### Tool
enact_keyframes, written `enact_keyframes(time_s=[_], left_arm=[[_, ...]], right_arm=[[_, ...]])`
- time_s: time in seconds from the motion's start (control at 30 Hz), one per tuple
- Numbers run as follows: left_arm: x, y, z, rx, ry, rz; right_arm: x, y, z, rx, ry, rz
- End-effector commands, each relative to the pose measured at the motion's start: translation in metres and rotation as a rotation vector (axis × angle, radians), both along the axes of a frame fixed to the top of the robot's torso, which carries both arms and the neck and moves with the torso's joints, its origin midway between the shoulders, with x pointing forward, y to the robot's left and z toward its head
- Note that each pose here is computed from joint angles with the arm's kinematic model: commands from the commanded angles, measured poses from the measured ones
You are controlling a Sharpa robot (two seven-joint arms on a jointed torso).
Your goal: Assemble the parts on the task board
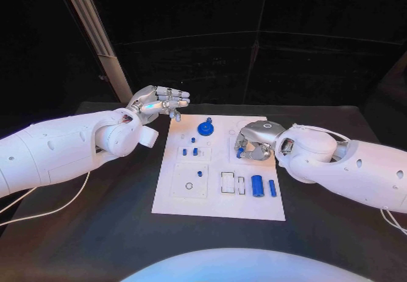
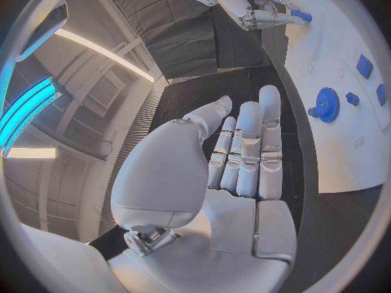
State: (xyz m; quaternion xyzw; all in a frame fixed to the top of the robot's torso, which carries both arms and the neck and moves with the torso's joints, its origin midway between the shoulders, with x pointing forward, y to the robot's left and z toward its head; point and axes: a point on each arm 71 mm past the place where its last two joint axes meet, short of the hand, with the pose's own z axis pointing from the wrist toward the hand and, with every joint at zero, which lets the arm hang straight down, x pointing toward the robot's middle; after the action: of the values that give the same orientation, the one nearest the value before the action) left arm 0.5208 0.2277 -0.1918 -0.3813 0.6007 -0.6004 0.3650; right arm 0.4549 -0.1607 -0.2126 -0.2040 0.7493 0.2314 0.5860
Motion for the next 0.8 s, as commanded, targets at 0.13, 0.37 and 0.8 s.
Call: enact_keyframes(time_s=[0.13, 0.37, 0.8], left_arm=[[0.0006, 0.0, 0.0011, -0.008, -0.001, -0.005], [0.0012, 0.001, 0.0009, -0.007, -0.001, -0.003], [0.0013, -0.004, 0.0009, -0.01, -0.002, -0.011]], right_arm=[[-0.009, -0.002, 0.016, 0.148, -0.045, 0.0], [-0.02, 0.005, 0.038, 0.259, -0.069, 0.026], [-0.039, 0.077, 0.037, 0.34, 0.033, 0.211]])
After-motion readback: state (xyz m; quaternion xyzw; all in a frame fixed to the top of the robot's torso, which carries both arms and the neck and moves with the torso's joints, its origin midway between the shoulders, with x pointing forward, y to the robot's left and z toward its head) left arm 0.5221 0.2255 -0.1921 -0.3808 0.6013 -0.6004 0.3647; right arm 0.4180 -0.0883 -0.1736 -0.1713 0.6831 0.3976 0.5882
